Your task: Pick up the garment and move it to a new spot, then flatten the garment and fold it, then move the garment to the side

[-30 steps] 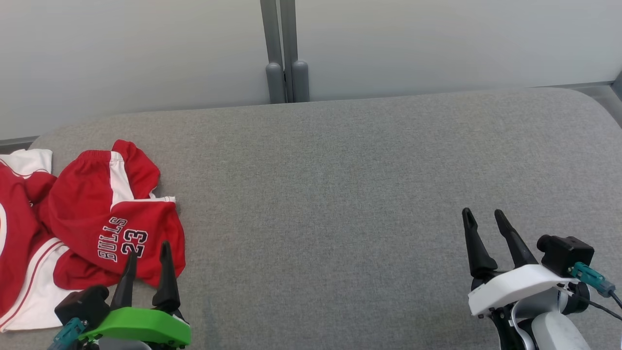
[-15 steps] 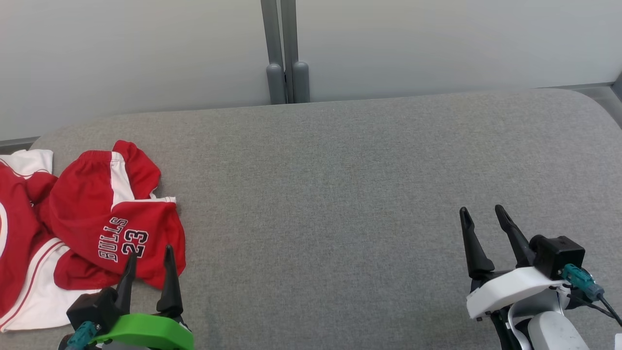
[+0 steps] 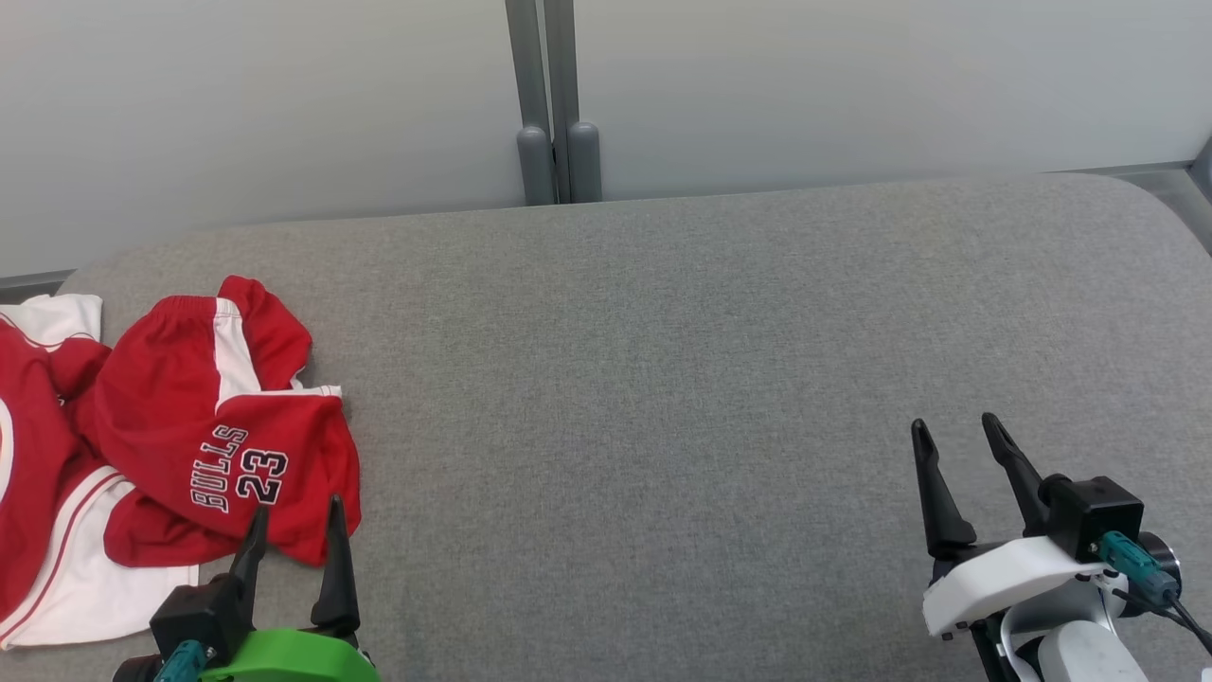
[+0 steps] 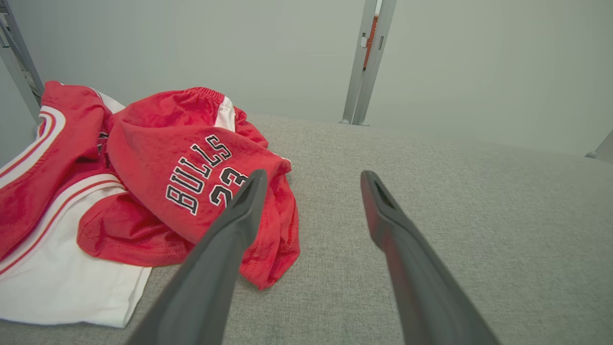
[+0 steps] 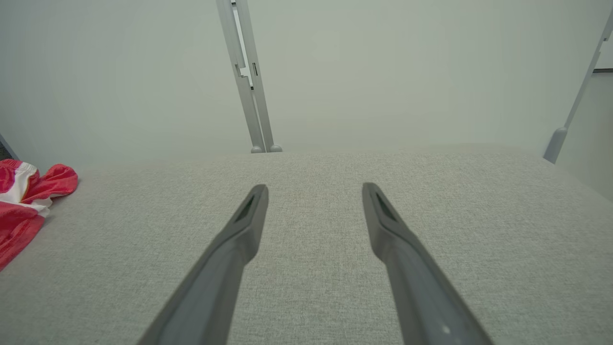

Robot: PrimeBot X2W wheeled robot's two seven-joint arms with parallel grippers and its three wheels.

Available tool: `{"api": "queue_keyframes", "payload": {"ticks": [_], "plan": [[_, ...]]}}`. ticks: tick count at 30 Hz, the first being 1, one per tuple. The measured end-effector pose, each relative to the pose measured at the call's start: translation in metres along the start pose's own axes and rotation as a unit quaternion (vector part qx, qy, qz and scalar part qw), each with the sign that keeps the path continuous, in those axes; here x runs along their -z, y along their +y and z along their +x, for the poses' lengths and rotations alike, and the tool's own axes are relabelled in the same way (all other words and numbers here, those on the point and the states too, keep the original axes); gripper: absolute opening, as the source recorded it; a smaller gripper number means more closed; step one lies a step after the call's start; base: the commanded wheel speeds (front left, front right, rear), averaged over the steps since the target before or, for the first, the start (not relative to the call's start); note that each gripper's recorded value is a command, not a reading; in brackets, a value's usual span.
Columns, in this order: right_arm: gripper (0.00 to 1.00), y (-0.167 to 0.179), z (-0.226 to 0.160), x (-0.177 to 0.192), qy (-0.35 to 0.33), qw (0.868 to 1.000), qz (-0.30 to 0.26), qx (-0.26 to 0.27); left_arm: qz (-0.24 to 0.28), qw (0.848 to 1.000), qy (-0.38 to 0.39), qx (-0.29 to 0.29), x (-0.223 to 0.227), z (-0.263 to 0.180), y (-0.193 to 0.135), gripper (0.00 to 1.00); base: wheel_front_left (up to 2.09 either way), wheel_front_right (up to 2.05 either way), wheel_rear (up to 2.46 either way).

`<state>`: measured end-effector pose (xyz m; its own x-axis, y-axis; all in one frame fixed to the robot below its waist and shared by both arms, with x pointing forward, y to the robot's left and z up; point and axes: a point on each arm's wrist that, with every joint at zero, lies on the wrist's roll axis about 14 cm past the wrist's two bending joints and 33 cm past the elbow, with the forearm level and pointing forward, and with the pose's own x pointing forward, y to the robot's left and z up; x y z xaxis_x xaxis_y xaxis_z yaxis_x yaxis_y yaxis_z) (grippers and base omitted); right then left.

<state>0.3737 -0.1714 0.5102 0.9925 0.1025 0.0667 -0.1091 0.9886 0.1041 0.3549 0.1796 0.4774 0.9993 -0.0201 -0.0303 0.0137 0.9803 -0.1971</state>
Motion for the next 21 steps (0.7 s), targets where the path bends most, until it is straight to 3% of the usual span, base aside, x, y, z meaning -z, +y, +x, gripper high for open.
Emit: {"api": "queue_keyframes", "payload": {"ticks": [21], "plan": [[1.0,-0.009,-0.009,0.012,0.011,0.999,-0.041,0.013,0.023,1.0,0.01,0.014,0.013,-0.005,-0.001,1.0,0.0,0.0,0.0]]}}
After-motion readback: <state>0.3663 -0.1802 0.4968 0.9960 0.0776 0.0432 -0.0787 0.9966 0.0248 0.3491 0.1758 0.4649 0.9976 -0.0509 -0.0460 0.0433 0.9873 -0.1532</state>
